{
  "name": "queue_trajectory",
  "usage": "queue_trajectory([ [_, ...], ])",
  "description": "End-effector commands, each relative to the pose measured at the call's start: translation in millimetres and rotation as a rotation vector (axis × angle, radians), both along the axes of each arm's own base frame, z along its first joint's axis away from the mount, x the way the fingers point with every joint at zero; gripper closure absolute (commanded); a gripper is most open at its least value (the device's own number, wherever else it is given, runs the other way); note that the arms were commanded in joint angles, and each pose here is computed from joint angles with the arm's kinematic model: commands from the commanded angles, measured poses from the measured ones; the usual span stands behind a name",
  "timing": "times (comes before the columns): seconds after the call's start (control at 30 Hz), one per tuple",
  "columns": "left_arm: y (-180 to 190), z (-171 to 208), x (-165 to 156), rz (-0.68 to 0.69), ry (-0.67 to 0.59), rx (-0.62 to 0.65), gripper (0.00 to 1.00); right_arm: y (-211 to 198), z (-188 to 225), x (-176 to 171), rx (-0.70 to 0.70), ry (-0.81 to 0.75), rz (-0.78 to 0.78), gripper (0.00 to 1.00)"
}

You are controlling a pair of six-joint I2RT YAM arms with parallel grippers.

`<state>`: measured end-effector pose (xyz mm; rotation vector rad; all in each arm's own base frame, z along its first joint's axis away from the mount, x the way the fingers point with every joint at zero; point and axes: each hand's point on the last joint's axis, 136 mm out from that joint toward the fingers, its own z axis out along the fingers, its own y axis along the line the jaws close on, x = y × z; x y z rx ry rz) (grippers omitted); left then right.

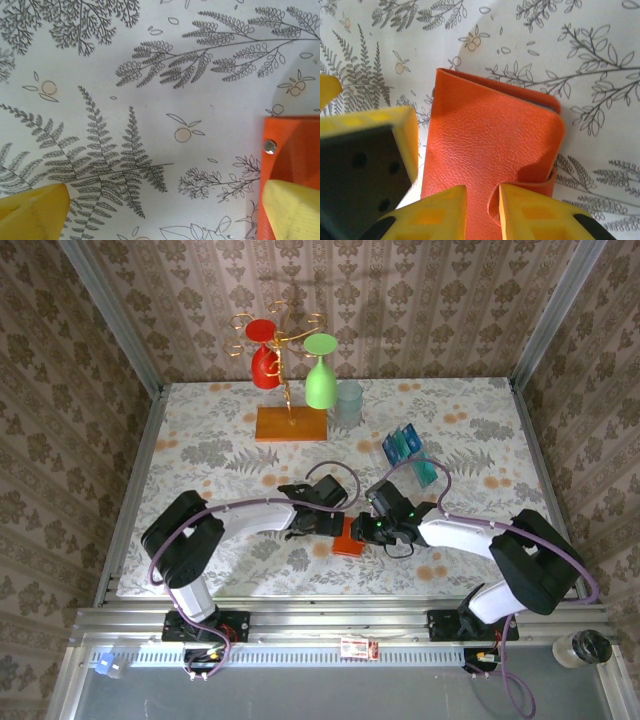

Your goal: Put the credit cards into the card holder

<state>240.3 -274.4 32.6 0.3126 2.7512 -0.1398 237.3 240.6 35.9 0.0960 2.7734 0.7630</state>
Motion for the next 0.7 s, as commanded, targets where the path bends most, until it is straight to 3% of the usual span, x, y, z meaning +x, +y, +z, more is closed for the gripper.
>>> queue_trajectory([
  [0.0, 3.2, 20.4, 10.6, -0.014, -0.031, -0.008, 0.0, -1.4, 10.5, -10.7, -0.02, 0.047, 0.028, 0.73],
  [0.1, 11.7, 36.4, 19.1, 0.005, -0.061, -0.039, 0.0, 2.6, 26.5, -6.7, 0.0, 0.023, 0.039, 0.66],
  [0.23, 29.7, 64.2, 30.9, 0.043, -0.123, -0.09, 0.0, -1.5, 54.3, -1.7, 0.025, -0.031, 0.037, 0.46],
  [0.4, 61.1, 109.4, 40.9, 0.101, -0.238, -0.16, 0.0, -27.4, 100.5, 10.9, 0.071, -0.142, -0.023, 0.1],
  [0.5, 84.9, 137.4, 43.4, 0.141, -0.329, -0.19, 0.0, -49.2, 130.1, 18.8, 0.069, -0.217, -0.057, 0.06],
  [0.67, 125.5, 172.3, 42.5, 0.198, -0.478, -0.195, 0.0, -103.6, 164.1, 29.2, -0.11, -0.38, -0.184, 0.0],
])
